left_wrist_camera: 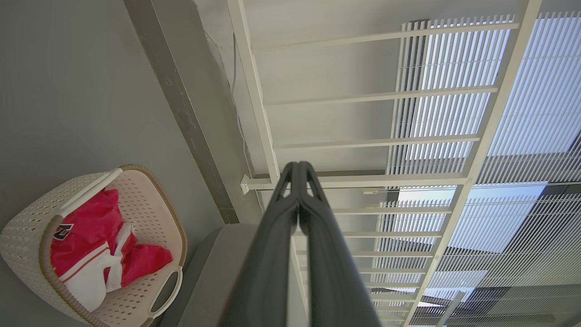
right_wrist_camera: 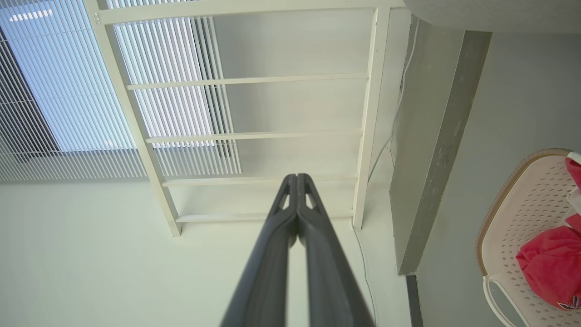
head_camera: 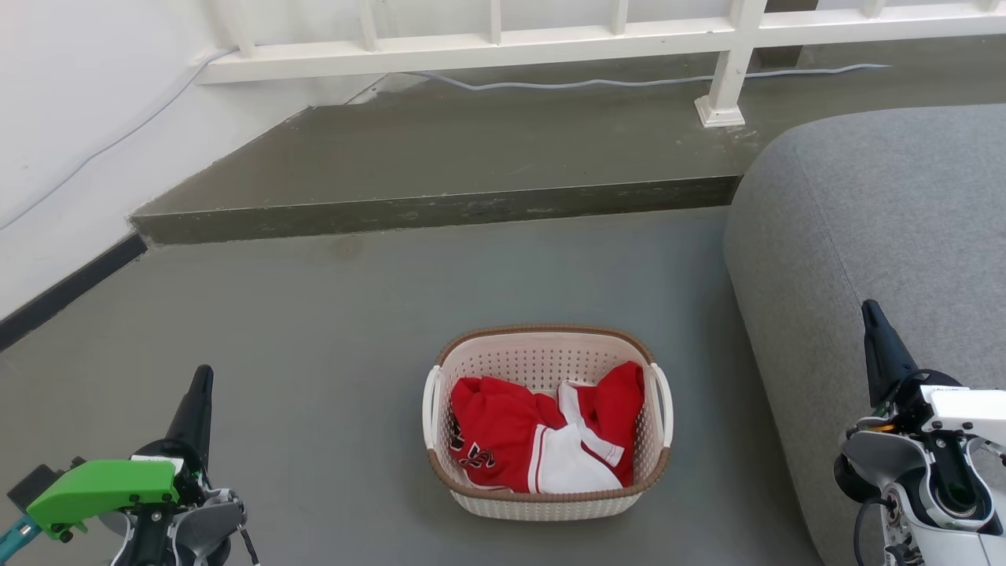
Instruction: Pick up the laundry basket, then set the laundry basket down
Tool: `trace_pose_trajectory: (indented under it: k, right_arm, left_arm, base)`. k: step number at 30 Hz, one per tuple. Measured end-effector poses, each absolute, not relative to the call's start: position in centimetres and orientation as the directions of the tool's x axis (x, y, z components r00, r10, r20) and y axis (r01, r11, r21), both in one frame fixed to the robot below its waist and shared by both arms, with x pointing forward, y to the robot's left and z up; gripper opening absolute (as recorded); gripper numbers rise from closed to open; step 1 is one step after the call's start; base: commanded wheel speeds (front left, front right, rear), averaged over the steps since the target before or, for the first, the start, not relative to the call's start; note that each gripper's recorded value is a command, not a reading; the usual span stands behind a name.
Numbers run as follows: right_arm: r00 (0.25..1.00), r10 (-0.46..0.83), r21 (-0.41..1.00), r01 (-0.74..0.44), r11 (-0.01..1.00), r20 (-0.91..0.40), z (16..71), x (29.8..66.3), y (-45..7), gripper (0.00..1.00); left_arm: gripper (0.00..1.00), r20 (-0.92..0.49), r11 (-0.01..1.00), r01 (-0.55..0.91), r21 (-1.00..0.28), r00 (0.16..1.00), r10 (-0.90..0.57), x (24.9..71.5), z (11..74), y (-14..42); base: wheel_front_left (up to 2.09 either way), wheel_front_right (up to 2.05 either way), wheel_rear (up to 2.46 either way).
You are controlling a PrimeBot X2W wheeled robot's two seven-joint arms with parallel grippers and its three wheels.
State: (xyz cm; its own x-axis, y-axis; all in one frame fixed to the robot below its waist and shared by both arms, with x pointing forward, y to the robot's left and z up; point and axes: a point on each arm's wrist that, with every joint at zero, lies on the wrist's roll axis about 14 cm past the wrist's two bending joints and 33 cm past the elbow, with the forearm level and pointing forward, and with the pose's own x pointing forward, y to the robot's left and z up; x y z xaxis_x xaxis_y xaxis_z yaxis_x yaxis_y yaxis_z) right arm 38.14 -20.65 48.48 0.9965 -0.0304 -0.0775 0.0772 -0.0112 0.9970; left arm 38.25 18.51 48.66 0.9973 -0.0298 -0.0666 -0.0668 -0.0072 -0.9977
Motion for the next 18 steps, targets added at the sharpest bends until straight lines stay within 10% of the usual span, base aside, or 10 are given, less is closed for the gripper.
trace_pose_trajectory:
  k: [18]
  right_arm:
    - [0.997,-0.030,0.997,0.075,-0.011,-0.076,48.53,38.16,-20.65,0.00]
  left_arm:
    - [0.00,-0.066,-0.007,-0.066,-0.998,0.997,-0.030,38.25,48.67,18.51]
  base:
    - [0.00,0.00,0.00]
